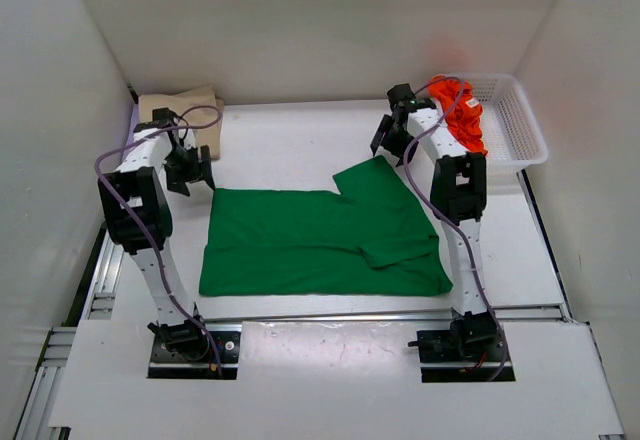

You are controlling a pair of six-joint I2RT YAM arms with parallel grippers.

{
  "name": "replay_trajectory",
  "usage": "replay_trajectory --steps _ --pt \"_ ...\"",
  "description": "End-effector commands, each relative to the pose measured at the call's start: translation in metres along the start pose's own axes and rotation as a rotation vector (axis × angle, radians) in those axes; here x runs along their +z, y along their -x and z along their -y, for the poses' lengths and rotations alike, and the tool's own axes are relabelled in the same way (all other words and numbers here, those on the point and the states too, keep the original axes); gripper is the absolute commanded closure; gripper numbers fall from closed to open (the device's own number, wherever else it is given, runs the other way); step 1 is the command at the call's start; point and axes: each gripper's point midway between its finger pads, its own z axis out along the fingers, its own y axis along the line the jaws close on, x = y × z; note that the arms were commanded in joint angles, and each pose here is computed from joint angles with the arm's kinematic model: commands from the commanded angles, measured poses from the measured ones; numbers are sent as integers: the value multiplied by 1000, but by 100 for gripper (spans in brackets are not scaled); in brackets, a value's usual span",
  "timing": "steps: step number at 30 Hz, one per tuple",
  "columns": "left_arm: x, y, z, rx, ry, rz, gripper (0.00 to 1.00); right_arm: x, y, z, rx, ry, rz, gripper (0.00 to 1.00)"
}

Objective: Fold and stack the t-shirts
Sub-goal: Grap the side of the flattened tshirt furthest away from the robot with both arms

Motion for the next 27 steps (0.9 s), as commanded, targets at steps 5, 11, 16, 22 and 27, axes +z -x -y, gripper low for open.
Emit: replay_trajectory --steps 5,11,16,22,27 --pt "7 38 26 35 -124 86 16 10 -19 -13 7 -81 22 32" --pt "35 26 36 43 -153 16 14 19 -30 -14 -13 -76 -6 79" --pt "46 31 42 53 -174 15 21 2 -26 -12 7 -53 14 100" --pt "57 10 50 40 -217 -73 59 -22 -25 -11 8 -18 29 100" --pt "44 2 57 49 -229 -73 90 -69 -18 -20 0 66 90 100"
